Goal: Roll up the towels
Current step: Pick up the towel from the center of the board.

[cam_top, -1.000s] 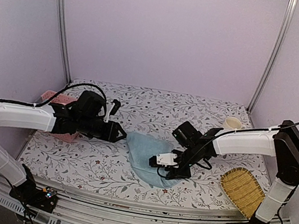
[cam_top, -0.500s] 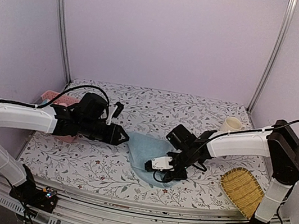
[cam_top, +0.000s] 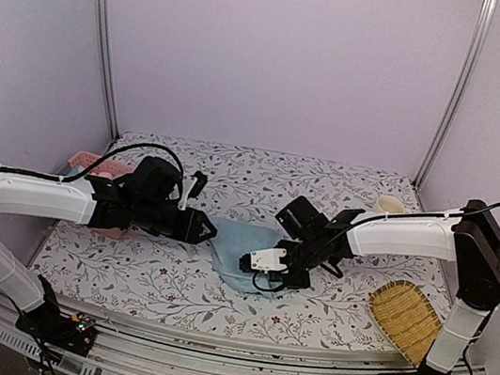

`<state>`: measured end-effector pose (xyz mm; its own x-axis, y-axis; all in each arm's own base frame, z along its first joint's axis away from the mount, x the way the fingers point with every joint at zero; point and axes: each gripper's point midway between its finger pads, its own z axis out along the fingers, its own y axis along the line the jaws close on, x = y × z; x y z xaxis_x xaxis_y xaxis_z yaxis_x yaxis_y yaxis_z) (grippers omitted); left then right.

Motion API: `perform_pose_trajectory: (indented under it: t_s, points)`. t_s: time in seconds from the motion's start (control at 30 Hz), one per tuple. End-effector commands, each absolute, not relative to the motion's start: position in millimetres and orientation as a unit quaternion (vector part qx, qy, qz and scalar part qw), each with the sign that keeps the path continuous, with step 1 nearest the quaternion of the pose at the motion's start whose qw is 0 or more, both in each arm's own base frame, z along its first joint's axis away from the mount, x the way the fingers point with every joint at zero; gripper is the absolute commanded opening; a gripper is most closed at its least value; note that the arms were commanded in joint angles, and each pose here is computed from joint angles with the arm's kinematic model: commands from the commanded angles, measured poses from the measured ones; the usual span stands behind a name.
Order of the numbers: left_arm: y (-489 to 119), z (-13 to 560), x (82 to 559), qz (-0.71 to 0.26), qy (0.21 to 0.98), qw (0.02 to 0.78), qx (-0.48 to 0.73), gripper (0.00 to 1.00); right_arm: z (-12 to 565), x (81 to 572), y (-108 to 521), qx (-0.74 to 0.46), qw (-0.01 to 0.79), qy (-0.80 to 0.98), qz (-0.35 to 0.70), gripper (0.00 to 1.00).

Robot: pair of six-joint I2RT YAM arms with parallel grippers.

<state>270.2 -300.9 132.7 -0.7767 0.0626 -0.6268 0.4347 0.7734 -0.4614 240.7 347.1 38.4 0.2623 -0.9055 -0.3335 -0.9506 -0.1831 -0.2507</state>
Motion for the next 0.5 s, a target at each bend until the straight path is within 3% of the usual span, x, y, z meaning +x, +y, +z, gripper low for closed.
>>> perform_pose_trajectory:
  t_s: [0.0,0.13,0.27,0.33,0.47]
  points:
    - [-306.3,124.6,264.1,-0.308,0.892,0.296,0.147,0.42,80.1,249.4,359.6,-0.755,0.241,0.607,0.059,0.04]
    - [-305.6,122.8,262.4,-0.307,0.893,0.294,0.146,0.42,83.9,236.8,367.0,-0.75,0.22,0.614,0.111,0.05]
    - [-305.1,122.8,259.8,-0.308,0.893,0.293,0.146,0.42,79.3,196.0,369.6,-0.755,0.116,0.609,0.212,0.18]
    - [-303.4,122.5,259.1,-0.307,0.893,0.294,0.145,0.42,88.1,187.9,374.3,-0.752,0.115,0.602,0.241,0.25]
    - [-300.7,119.3,257.9,-0.302,0.896,0.293,0.143,0.43,91.7,210.3,380.6,-0.735,0.156,0.621,0.222,0.27]
